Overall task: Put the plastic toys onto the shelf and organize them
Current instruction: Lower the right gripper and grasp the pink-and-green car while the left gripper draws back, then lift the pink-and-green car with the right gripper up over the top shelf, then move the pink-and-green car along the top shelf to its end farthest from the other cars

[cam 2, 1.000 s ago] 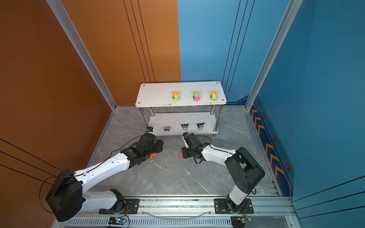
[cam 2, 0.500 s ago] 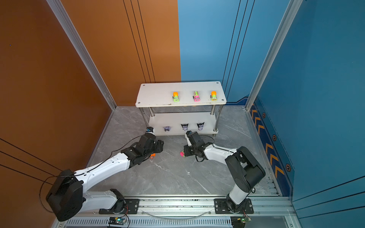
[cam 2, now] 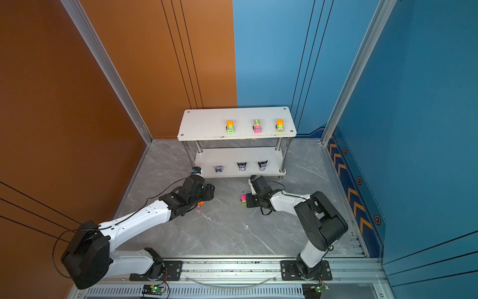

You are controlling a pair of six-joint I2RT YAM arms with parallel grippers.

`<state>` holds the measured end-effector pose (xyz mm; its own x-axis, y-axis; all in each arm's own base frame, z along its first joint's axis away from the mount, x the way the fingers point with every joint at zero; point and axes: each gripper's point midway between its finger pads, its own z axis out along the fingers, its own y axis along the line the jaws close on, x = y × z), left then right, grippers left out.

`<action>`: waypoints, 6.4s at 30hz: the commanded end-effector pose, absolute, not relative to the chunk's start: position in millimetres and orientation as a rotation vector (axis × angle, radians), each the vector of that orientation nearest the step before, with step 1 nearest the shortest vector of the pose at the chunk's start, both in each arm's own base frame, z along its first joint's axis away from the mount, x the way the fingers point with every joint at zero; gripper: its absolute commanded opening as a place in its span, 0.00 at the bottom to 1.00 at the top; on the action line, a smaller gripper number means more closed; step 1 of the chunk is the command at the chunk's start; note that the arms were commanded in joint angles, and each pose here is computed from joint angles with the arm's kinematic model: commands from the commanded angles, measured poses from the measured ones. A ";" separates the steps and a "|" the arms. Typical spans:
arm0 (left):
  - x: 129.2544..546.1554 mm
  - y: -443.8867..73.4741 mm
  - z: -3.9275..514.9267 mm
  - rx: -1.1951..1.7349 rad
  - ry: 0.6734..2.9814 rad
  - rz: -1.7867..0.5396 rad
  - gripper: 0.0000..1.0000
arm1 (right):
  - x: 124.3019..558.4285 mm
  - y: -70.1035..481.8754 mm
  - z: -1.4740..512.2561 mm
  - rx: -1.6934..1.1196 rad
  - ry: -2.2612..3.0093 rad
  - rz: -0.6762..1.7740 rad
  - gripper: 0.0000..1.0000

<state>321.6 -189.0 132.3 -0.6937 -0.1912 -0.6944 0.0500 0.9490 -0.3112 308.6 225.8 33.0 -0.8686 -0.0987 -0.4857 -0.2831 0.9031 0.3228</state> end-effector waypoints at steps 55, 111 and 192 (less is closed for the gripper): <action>303.6 -126.5 146.2 -0.219 2.207 -0.383 0.98 | 291.8 325.2 311.1 -0.690 2.175 0.220 0.03; 294.3 -106.3 139.1 -0.260 2.228 -0.340 0.98 | 450.1 397.4 387.7 -0.272 1.938 0.422 0.10; 290.5 -99.2 134.0 -0.289 2.253 -0.339 0.99 | 452.3 390.8 391.7 -0.183 1.919 0.376 0.39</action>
